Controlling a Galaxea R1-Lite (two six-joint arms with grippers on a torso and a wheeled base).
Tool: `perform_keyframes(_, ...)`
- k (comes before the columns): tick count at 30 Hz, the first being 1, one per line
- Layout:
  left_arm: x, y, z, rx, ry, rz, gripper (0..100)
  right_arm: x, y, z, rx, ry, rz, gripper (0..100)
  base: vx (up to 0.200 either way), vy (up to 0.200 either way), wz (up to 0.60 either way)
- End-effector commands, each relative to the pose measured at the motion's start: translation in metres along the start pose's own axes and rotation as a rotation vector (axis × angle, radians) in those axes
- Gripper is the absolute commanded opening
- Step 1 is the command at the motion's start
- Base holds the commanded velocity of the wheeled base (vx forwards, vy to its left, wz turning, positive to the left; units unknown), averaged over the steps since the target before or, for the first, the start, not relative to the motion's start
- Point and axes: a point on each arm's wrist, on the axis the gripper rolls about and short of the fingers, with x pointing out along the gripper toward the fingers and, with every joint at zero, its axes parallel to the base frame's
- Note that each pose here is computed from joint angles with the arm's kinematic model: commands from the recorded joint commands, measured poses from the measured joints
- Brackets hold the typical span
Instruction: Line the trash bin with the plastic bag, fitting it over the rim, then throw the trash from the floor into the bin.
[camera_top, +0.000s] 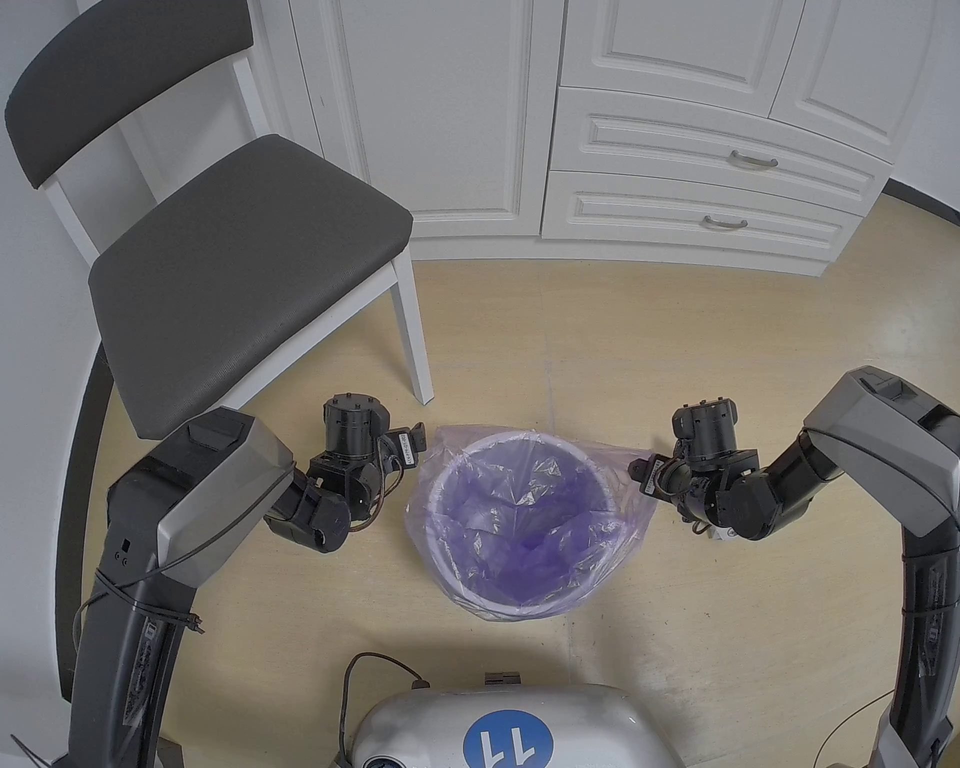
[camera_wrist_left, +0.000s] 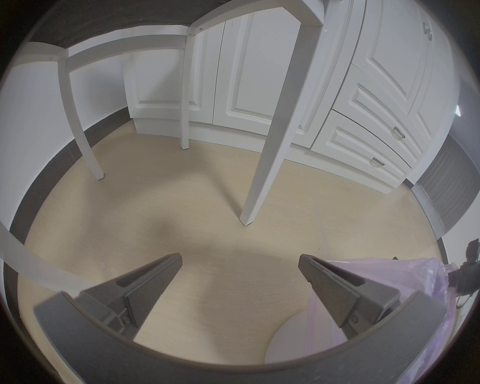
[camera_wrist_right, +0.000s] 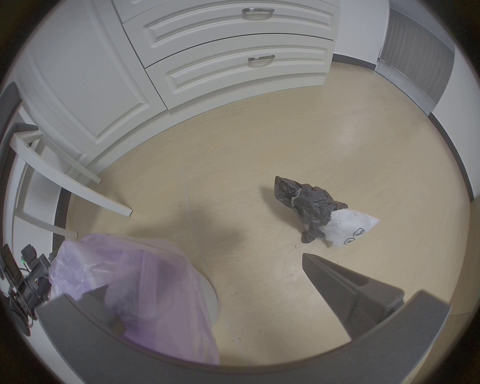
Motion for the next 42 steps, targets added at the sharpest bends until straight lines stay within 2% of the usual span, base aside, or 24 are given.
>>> perform_keyframes(1,-0.018,-0.002,0.018,0.0,-0.01,-0.006,100,-0.029,-0.002,0.013,-0.049,-0.006,0.026,100,0.0,0.0,0.0)
perform_keyframes(4,-0.033,-0.005,0.029,0.008,-0.01,-0.016,100,-0.056,-0.009,0.009,-0.179,0.052,0.012,100,0.0,0.0,0.0)
perform_keyframes(5,-0.033,-0.005,0.029,0.008,-0.01,-0.016,100,-0.056,-0.009,0.009,-0.179,0.052,0.012,100,0.0,0.0,0.0)
perform_keyframes(7,-0.045,-0.008,0.037,0.01,-0.013,-0.021,100,-0.078,-0.013,-0.001,-0.289,0.141,0.003,100,0.0,0.0,0.0)
perform_keyframes(12,-0.062,-0.01,0.04,0.017,0.001,-0.026,100,-0.09,-0.023,-0.026,-0.426,0.255,0.039,100,0.0,0.0,0.0)
perform_keyframes(13,-0.062,-0.01,0.04,0.017,0.001,-0.026,100,-0.09,-0.023,-0.026,-0.426,0.255,0.039,100,0.0,0.0,0.0)
perform_keyframes(15,-0.071,-0.009,0.044,0.018,0.004,-0.028,100,-0.095,-0.027,-0.041,-0.508,0.309,0.052,100,0.0,0.0,0.0)
perform_keyframes(18,-0.077,-0.011,0.045,0.018,-0.002,-0.036,100,-0.097,-0.026,-0.052,-0.548,0.338,0.062,100,0.0,0.0,0.0)
perform_keyframes(20,-0.087,-0.015,0.045,0.022,-0.004,-0.052,100,-0.097,-0.019,-0.071,-0.592,0.382,0.08,100,0.0,0.0,0.0)
perform_keyframes(24,-0.101,-0.023,0.043,0.03,0.008,-0.076,100,-0.096,-0.009,-0.092,-0.636,0.417,0.101,100,0.0,0.0,0.0)
perform_keyframes(29,-0.113,-0.031,0.038,0.038,0.012,-0.104,100,-0.1,0.006,-0.108,-0.652,0.409,0.15,100,0.0,0.0,0.0)
perform_keyframes(35,-0.126,-0.033,0.03,0.044,0.018,-0.124,100,-0.114,0.029,-0.131,-0.629,0.402,0.21,100,0.0,0.0,0.0)
perform_keyframes(42,-0.142,-0.029,0.02,0.061,0.054,-0.126,100,-0.114,0.048,-0.154,-0.594,0.355,0.228,100,0.0,0.0,0.0)
